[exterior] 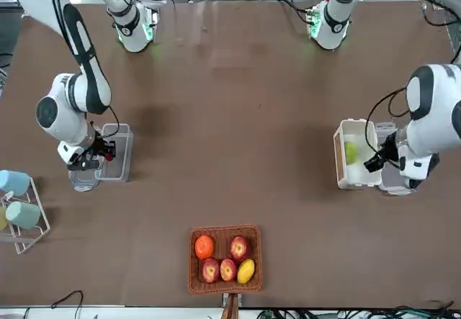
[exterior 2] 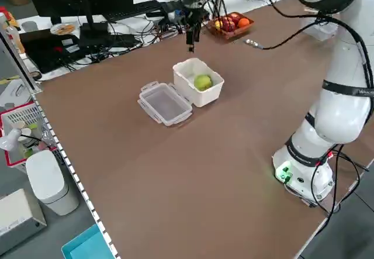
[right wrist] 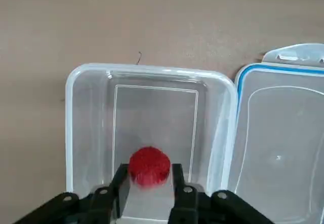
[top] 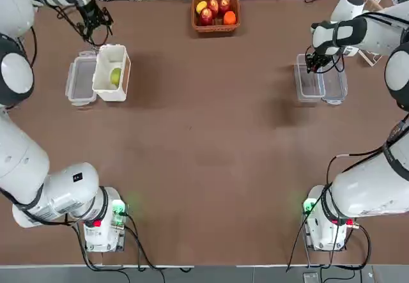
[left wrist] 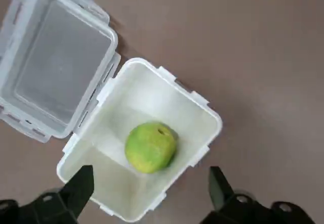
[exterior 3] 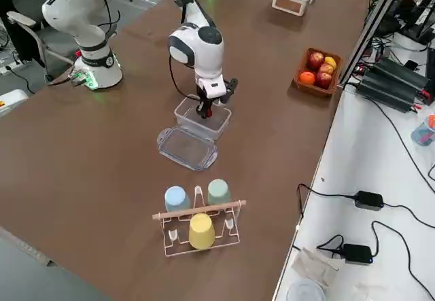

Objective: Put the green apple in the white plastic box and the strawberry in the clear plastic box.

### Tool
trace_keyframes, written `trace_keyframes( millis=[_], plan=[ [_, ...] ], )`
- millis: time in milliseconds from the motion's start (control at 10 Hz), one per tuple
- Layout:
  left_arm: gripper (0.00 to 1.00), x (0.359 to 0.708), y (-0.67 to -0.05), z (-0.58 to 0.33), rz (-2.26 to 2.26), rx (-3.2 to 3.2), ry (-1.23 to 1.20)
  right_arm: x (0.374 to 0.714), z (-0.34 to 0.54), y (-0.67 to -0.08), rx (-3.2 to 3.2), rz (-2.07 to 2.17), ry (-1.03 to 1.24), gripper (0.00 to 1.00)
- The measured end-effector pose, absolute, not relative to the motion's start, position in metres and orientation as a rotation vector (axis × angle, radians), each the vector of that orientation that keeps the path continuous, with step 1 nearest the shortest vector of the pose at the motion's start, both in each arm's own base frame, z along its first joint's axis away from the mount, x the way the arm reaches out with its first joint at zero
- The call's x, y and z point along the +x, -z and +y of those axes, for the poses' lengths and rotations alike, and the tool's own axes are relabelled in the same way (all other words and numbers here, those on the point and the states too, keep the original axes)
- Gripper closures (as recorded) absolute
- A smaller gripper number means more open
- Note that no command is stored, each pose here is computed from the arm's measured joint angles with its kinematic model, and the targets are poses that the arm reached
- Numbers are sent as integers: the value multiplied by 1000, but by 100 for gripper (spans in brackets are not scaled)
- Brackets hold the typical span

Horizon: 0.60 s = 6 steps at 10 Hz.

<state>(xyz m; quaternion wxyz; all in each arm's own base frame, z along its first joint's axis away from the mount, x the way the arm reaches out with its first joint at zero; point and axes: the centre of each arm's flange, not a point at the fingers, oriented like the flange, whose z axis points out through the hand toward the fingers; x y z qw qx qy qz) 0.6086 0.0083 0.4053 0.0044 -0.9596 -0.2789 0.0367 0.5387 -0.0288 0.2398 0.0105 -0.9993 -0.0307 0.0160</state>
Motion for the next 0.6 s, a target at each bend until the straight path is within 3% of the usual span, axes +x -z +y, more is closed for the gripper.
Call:
trace_keyframes(
  millis=[200, 600],
  plan=[
    [0, 595, -461, 2, -727, -3028, -33, 539, -29, -240, -3119, -97, -50, 28],
    [0, 576, -523, -5, -425, -3072, 21, 542, -26, -244, -3113, -94, -86, 22]
  ],
)
